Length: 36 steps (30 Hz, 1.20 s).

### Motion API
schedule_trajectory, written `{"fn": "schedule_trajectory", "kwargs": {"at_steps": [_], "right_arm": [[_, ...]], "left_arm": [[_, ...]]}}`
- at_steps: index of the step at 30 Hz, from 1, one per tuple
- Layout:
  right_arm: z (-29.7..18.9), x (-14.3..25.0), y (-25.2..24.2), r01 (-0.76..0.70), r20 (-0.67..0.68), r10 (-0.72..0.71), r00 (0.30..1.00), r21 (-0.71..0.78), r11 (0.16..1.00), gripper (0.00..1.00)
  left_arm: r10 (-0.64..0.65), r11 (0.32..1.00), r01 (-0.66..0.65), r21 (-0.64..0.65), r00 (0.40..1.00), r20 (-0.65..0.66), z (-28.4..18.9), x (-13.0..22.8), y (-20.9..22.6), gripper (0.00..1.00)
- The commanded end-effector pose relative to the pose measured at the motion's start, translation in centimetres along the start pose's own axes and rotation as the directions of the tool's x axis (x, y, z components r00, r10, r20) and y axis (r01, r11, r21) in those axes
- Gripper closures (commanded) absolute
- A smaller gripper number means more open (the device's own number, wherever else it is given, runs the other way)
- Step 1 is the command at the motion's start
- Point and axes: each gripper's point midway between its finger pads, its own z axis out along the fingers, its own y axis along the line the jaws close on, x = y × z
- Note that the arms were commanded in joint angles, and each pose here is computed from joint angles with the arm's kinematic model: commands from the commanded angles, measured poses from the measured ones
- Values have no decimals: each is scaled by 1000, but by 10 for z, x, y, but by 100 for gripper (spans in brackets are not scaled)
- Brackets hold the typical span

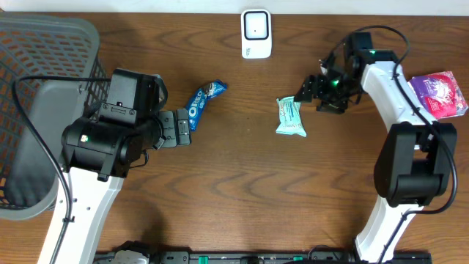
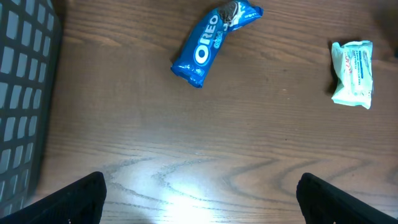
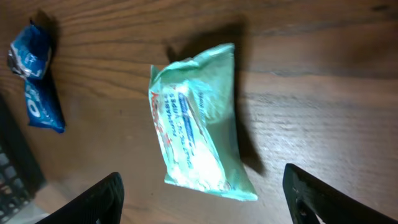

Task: Scan the item barcode

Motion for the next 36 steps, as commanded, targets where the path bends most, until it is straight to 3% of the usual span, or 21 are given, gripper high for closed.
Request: {"fn": "schedule_trajectory", "kwargs": {"at_steps": [1, 10, 15, 19, 23, 28, 36], "right_arm": [[21, 7, -9, -23, -25, 24, 999, 42, 999, 20], [69, 31, -14, -20, -42, 22, 999, 40, 999, 27], [95, 42, -16, -54, -20, 55, 998, 29, 998, 51], [99, 45, -15, -61, -19, 61, 998, 24, 998, 86], [95, 42, 5, -55, -36, 52, 998, -73, 996, 99], [76, 16, 43, -43, 4, 44, 999, -201, 979, 99], [24, -69, 109, -59, 230, 155, 961, -377, 924, 99]], "left_arm": [[2, 1000, -2, -15, 1000, 3, 0, -1, 4, 2], [2, 1000, -2, -15, 1000, 2, 0, -1, 4, 2], [2, 1000, -2, -15, 1000, 2, 0, -1, 4, 2], [2, 1000, -2, -15, 1000, 3, 0, -1, 4, 2], [2, 1000, -2, -15, 1000, 3, 0, -1, 4, 2], [2, 1000, -2, -15, 1000, 3, 0, -1, 4, 2], [2, 1000, -2, -15, 1000, 2, 0, -1, 4, 2]]}}
